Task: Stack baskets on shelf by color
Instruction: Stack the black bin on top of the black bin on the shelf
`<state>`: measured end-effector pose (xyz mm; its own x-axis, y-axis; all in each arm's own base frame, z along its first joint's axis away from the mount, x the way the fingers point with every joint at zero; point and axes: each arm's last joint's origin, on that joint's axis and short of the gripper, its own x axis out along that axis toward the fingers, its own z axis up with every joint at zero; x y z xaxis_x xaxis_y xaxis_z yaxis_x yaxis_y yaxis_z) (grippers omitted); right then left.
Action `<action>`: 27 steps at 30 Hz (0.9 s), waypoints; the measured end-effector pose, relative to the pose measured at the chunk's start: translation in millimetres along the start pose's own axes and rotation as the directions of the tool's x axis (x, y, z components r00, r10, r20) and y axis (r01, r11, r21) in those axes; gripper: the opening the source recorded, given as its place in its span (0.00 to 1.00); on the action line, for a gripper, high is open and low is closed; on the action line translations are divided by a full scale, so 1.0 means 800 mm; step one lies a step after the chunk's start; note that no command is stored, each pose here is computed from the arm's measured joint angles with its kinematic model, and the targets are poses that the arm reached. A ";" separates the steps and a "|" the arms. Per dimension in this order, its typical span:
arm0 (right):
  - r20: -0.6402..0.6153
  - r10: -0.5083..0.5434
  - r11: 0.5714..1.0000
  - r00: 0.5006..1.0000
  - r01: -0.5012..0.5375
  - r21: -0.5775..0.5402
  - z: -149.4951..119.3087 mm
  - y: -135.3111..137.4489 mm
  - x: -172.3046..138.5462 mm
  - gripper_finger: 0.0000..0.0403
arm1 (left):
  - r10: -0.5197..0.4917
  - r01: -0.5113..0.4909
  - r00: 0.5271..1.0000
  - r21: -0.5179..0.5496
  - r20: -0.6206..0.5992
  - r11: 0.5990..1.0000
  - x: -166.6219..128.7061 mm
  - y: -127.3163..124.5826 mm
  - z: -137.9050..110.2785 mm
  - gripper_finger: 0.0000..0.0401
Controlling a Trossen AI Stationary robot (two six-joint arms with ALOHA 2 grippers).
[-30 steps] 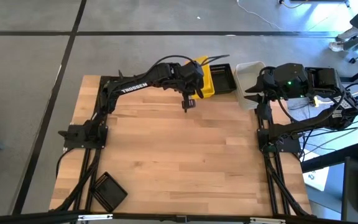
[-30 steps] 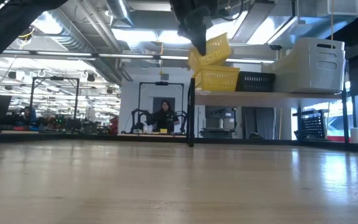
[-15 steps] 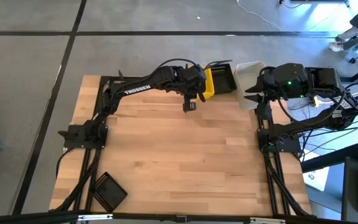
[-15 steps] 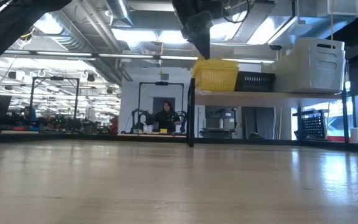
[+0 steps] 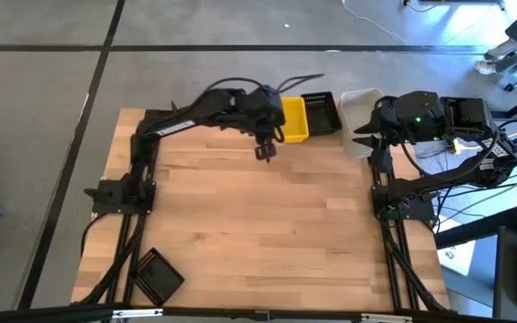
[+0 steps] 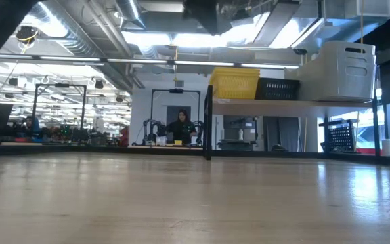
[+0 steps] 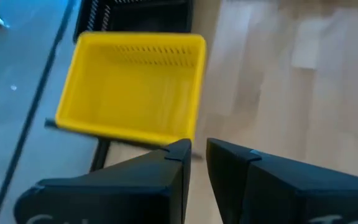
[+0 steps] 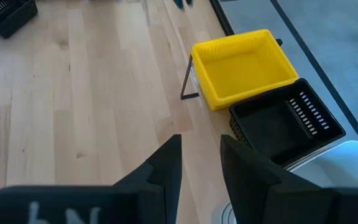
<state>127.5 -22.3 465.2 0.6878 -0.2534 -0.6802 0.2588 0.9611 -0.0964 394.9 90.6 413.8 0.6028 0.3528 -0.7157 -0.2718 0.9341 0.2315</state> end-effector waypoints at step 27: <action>-0.004 0.270 0.946 0.963 -0.266 -0.184 0.000 0.010 -0.002 0.27 | -0.330 0.156 0.917 -0.562 -0.223 0.813 -0.157 -0.151 -0.066 0.11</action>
<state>128.6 -14.5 465.1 0.7295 0.0154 -0.6838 -0.0625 0.9971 -0.0443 312.6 -69.3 440.9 0.4753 0.0027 -0.8798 -0.5480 0.7832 -0.2937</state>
